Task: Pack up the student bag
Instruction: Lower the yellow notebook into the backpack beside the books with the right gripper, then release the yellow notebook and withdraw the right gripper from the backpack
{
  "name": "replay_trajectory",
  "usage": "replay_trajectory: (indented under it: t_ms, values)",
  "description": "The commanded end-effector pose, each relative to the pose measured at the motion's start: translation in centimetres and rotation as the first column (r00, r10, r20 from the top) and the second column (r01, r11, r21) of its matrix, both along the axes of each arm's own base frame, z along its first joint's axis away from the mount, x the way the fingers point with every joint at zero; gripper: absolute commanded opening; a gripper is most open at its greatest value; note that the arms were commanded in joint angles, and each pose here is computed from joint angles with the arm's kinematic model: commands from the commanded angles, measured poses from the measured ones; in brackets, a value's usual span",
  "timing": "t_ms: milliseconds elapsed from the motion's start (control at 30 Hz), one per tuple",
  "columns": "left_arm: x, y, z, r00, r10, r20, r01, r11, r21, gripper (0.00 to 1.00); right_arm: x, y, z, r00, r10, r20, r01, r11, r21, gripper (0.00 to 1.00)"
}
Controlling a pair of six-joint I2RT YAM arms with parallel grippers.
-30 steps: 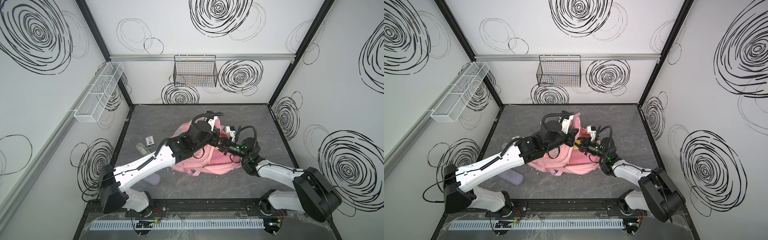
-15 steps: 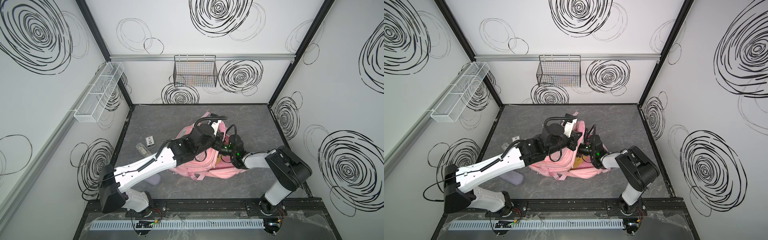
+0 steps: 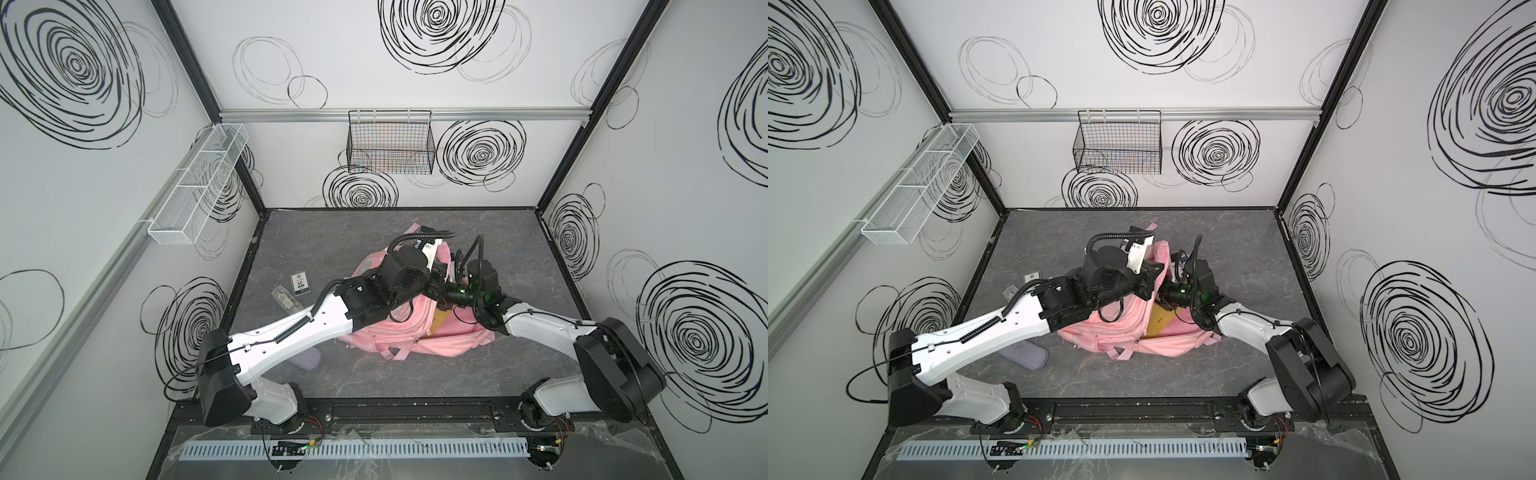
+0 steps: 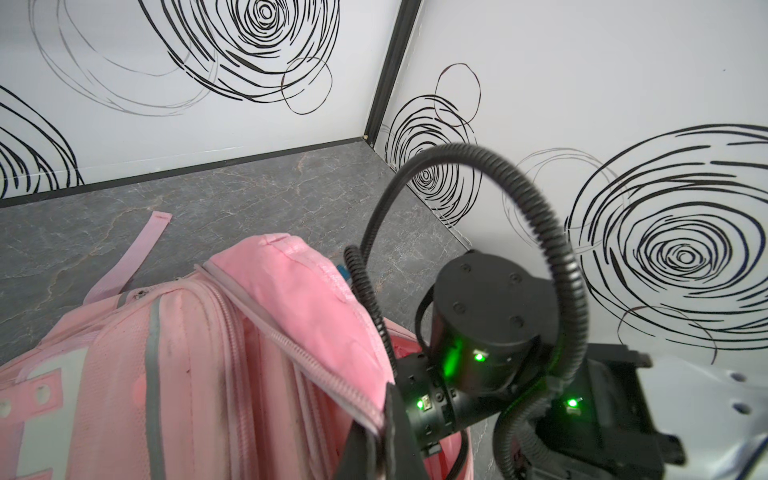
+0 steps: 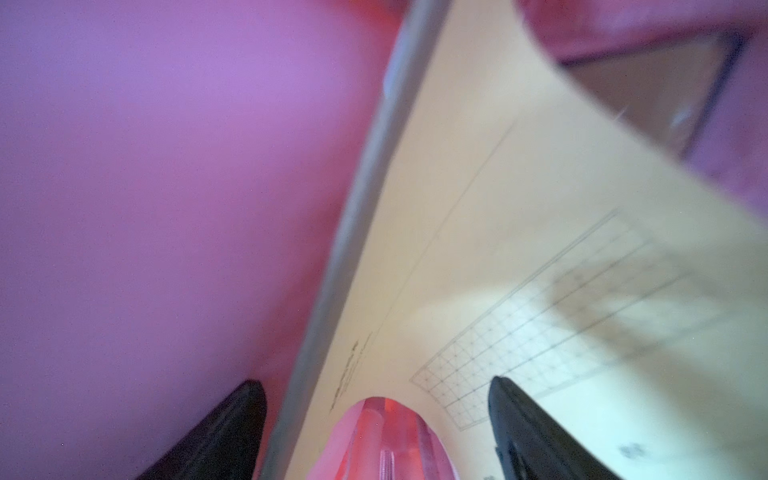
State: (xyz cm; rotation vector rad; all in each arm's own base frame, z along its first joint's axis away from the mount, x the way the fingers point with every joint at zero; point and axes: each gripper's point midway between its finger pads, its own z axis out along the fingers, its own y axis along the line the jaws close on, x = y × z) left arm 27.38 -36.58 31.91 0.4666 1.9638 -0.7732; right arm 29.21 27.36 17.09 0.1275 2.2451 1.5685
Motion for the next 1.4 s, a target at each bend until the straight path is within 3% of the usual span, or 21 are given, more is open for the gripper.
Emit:
replay_trajectory:
  t_ms: [0, 67, 167, 200, 367, 467, 567, 767, 933, 1133, 1233, 1300, 1367]
  values:
    - [-0.1, 0.1, 11.1, 0.979, 0.018, 0.202, 0.038, 0.962, -0.272, 0.00, 1.0, -1.0, -0.2, 0.995, -0.030, 0.092, 0.036, 0.997, -0.070, 0.65]
    - [-0.5, -0.5, 11.2, 0.979, -0.012, 0.202, 0.068, 0.959, -0.274, 0.00, 1.6, 0.4, -0.6, 0.995, -0.001, 0.095, 0.010, 0.996, -0.094, 0.46]
    - [-0.9, -1.4, 11.2, 0.978, -0.044, 0.202, 0.097, 0.960, -0.262, 0.00, 2.2, 3.9, -1.6, 0.994, 0.092, 0.067, -0.083, 0.989, -0.125, 0.27]
    - [-1.0, -1.6, 11.1, 0.978, -0.051, 0.202, 0.104, 0.960, -0.261, 0.00, 2.3, 5.0, -1.9, 0.991, 0.115, 0.065, -0.106, 0.987, -0.120, 0.27]
    - [-1.3, -1.8, 11.1, 0.978, -0.063, 0.201, 0.114, 0.961, -0.252, 0.00, 3.4, 8.3, -5.4, 0.990, 0.138, 0.025, -0.133, 0.979, -0.153, 0.29]
    - [-1.2, -1.3, 11.1, 0.976, -0.056, 0.208, 0.108, 0.964, -0.245, 0.00, 3.6, 7.9, -7.8, 0.991, 0.132, -0.026, -0.135, 0.976, -0.173, 0.30]
    - [-0.9, -0.7, 10.9, 0.977, -0.038, 0.209, 0.089, 0.967, -0.239, 0.00, 3.7, 6.5, -7.4, 0.994, 0.106, -0.028, -0.109, 0.981, -0.162, 0.31]
    - [1.3, 1.1, 8.4, 0.981, 0.033, 0.191, 0.006, 0.979, -0.203, 0.00, 4.8, -0.5, -3.7, 0.998, -0.047, 0.052, 0.058, 0.971, -0.231, 0.43]
    - [2.3, 1.2, 6.4, 0.984, 0.046, 0.174, -0.014, 0.984, -0.180, 0.00, 3.4, -7.0, -3.8, 0.985, -0.159, 0.066, 0.172, 0.924, -0.341, 0.50]
    - [1.9, -0.8, 3.3, 0.992, -0.035, 0.123, 0.054, 0.987, -0.152, 0.00, -0.7, -12.4, -3.9, 0.958, -0.263, 0.116, 0.287, 0.840, -0.461, 0.58]
    - [1.6, -0.8, 2.6, 0.993, -0.052, 0.109, 0.066, 0.989, -0.132, 0.42, -3.2, -13.9, -2.3, 0.943, -0.291, 0.161, 0.332, 0.792, -0.513, 0.61]
    - [1.3, -0.1, 2.8, 0.993, -0.037, 0.115, 0.053, 0.989, -0.135, 0.58, -4.9, -14.8, -1.5, 0.932, -0.314, 0.182, 0.362, 0.767, -0.530, 0.61]
    - [1.0, 1.0, 3.3, 0.991, -0.015, 0.130, 0.034, 0.989, -0.146, 0.63, -6.9, -15.0, -0.9, 0.925, -0.331, 0.185, 0.378, 0.766, -0.520, 0.61]
